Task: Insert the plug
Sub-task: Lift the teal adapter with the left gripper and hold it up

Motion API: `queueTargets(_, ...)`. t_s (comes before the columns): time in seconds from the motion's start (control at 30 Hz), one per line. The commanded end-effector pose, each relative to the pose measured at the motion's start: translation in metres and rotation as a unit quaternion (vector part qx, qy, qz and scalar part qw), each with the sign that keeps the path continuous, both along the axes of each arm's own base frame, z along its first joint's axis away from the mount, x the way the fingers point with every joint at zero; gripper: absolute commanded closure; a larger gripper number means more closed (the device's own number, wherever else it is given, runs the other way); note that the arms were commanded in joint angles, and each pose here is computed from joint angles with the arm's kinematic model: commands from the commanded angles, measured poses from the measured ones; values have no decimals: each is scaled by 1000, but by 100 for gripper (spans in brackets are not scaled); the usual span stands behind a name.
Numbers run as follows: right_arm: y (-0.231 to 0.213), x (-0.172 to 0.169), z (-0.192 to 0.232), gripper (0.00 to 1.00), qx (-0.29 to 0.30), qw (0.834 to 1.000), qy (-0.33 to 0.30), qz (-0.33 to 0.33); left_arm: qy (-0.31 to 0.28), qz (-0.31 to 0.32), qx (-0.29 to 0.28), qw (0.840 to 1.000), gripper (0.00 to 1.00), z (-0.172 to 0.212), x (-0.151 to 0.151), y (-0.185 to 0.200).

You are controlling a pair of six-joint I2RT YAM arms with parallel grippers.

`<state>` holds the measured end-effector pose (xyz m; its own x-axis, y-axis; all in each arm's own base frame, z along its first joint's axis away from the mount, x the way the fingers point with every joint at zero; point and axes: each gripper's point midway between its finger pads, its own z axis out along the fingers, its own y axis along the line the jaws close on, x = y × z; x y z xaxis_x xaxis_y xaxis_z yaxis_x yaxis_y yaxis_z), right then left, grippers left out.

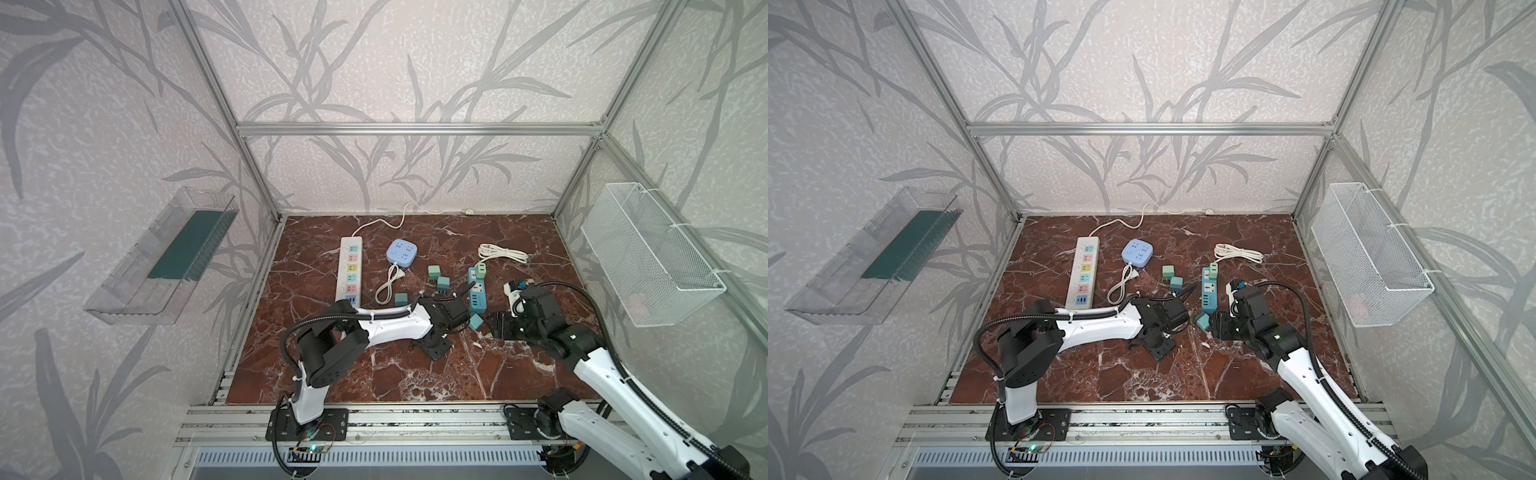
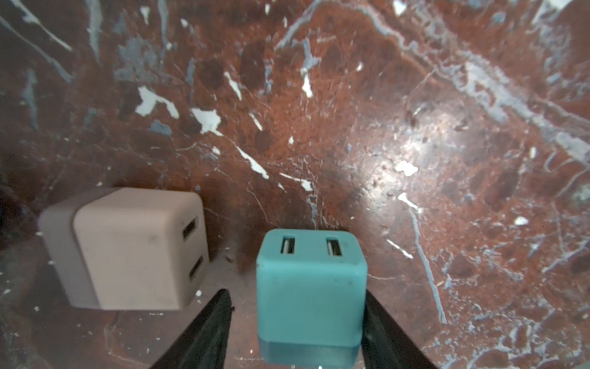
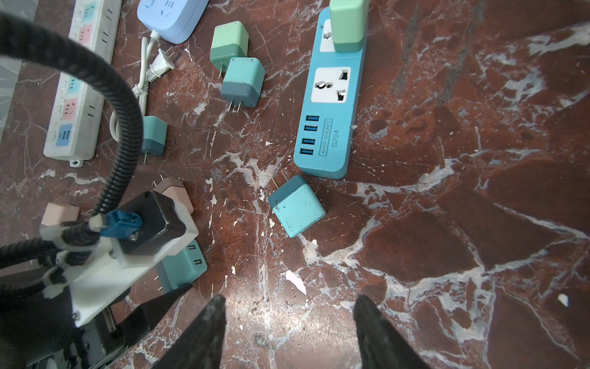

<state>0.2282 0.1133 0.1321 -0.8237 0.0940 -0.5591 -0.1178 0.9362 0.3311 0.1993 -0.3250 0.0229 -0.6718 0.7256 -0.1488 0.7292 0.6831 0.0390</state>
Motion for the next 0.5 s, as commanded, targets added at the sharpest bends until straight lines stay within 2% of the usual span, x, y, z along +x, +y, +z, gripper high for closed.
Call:
queueTargets(0.0, -1, -3, -4, 36, -1, 1000, 4, 5, 17, -3, 9, 1000, 40, -3, -4, 1)
queueTargets(0.17, -1, -3, -5, 37, -1, 1000, 5, 5, 10, -5, 2, 1000, 49, -5, -3, 0)
queueTargets(0.33, -1, -3, -3, 37, -1, 1000, 3, 3, 6, -12, -3, 1000, 63, -3, 0, -3)
queueTargets(0.47, -1, -3, -2, 37, 0, 1000, 1, 3, -10, -19, -19, 1000, 67, 6, 3, -5)
